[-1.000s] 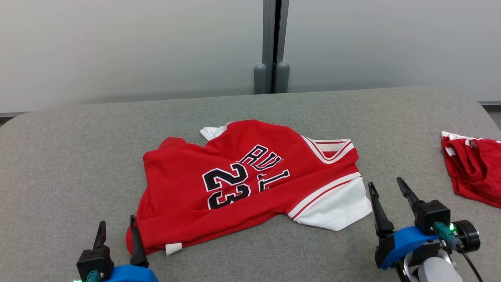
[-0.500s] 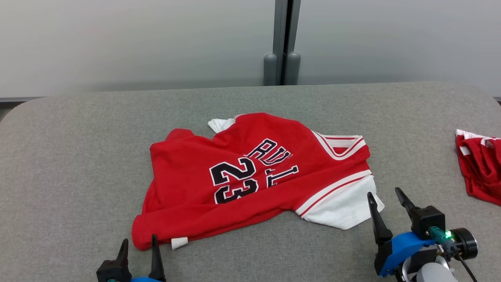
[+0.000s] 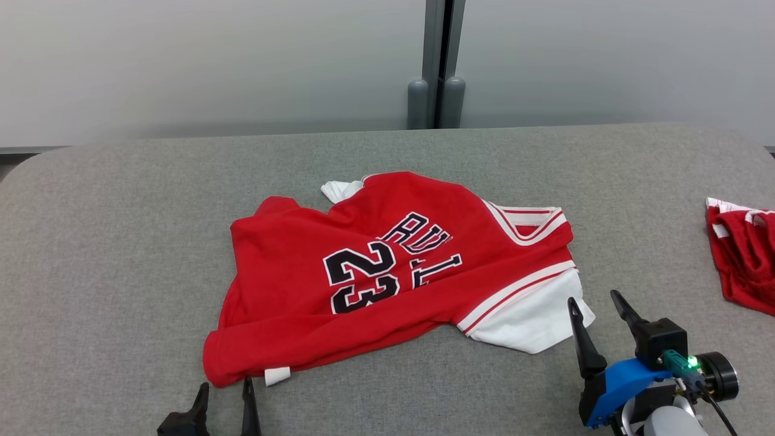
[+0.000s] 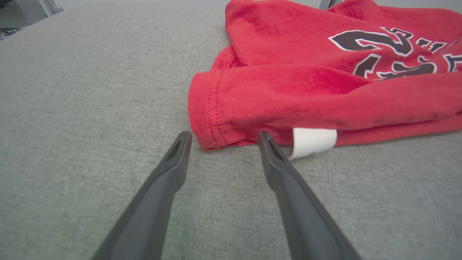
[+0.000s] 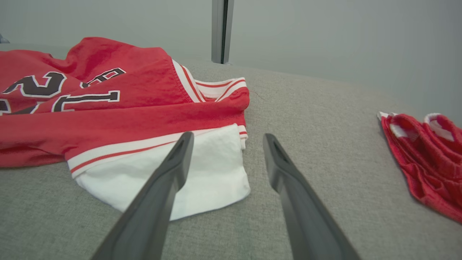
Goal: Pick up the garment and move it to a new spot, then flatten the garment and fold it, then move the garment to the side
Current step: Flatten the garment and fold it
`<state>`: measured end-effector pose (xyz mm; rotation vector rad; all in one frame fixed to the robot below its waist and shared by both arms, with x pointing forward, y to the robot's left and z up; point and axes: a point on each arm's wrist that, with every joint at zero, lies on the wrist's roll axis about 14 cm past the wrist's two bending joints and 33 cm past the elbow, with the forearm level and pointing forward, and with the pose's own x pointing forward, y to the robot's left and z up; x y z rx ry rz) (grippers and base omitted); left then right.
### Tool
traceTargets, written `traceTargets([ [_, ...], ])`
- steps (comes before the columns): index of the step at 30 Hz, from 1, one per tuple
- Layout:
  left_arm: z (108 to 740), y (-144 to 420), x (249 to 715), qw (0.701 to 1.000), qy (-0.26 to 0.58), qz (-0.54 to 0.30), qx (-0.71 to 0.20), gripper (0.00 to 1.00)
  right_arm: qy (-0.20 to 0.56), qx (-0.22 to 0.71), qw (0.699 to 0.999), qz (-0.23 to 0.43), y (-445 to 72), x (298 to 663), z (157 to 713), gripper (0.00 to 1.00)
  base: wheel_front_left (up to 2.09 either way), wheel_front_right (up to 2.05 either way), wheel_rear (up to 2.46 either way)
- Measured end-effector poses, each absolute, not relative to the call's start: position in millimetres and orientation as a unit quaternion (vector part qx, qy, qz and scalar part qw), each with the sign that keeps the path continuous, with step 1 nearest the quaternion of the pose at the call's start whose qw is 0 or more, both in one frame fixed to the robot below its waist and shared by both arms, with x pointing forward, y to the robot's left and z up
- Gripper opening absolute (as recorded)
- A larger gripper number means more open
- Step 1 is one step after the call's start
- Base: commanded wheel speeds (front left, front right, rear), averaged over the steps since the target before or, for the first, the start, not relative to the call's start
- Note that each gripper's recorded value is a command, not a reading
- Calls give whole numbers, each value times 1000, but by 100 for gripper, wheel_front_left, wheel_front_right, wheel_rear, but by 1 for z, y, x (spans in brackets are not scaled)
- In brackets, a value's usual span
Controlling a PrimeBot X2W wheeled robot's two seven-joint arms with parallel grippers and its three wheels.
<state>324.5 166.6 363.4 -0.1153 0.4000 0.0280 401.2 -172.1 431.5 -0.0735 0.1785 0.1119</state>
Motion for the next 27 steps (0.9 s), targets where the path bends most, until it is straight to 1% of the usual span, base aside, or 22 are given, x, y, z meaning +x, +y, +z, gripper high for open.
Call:
traceTargets([
  [7, 358, 170, 329, 976, 207, 21, -65, 100, 102, -37, 993, 51, -176, 403, 423, 100, 0, 0, 0],
  [9, 357, 170, 333, 975, 208, 23, -68, 98, 112, -39, 992, 50, -177, 403, 417, 100, 0, 0, 0],
  [10, 356, 170, 334, 975, 209, 23, -69, 72, 120, -39, 991, 48, -179, 402, 412, 100, 0, 0, 0],
  [11, 356, 170, 335, 975, 209, 22, -69, 49, 129, -40, 990, 47, -180, 401, 406, 100, 0, 0, 0],
  [12, 356, 168, 336, 975, 209, 20, -69, 44, 135, -40, 989, 46, -180, 402, 403, 100, 0, 0, 0],
  [13, 356, 167, 337, 975, 210, 18, -70, 31, 140, -40, 988, 46, -180, 403, 400, 100, 0, 0, 0],
  [14, 354, 166, 337, 975, 212, 16, -70, 13, 146, -42, 987, 46, -181, 404, 397, 100, 0, 0, 0],
  [15, 353, 165, 336, 974, 214, 16, -70, 0, 151, -43, 987, 45, -182, 405, 394, 100, 0, 0, 0],
  [24, 352, 161, 340, 974, 216, 5, -74, 0, 212, -51, 975, 51, -182, 414, 362, 100, 0, 0, 0],
  [25, 353, 161, 340, 974, 214, 5, -75, 0, 215, -53, 973, 57, -179, 416, 360, 94, 0, 0, 0],
  [26, 353, 161, 342, 974, 213, 5, -75, 0, 218, -52, 973, 60, -176, 418, 359, 44, 0, 0, 0],
  [27, 354, 161, 342, 974, 212, 4, -75, 0, 219, -47, 973, 62, -173, 419, 358, 0, 0, 0, 0],
])
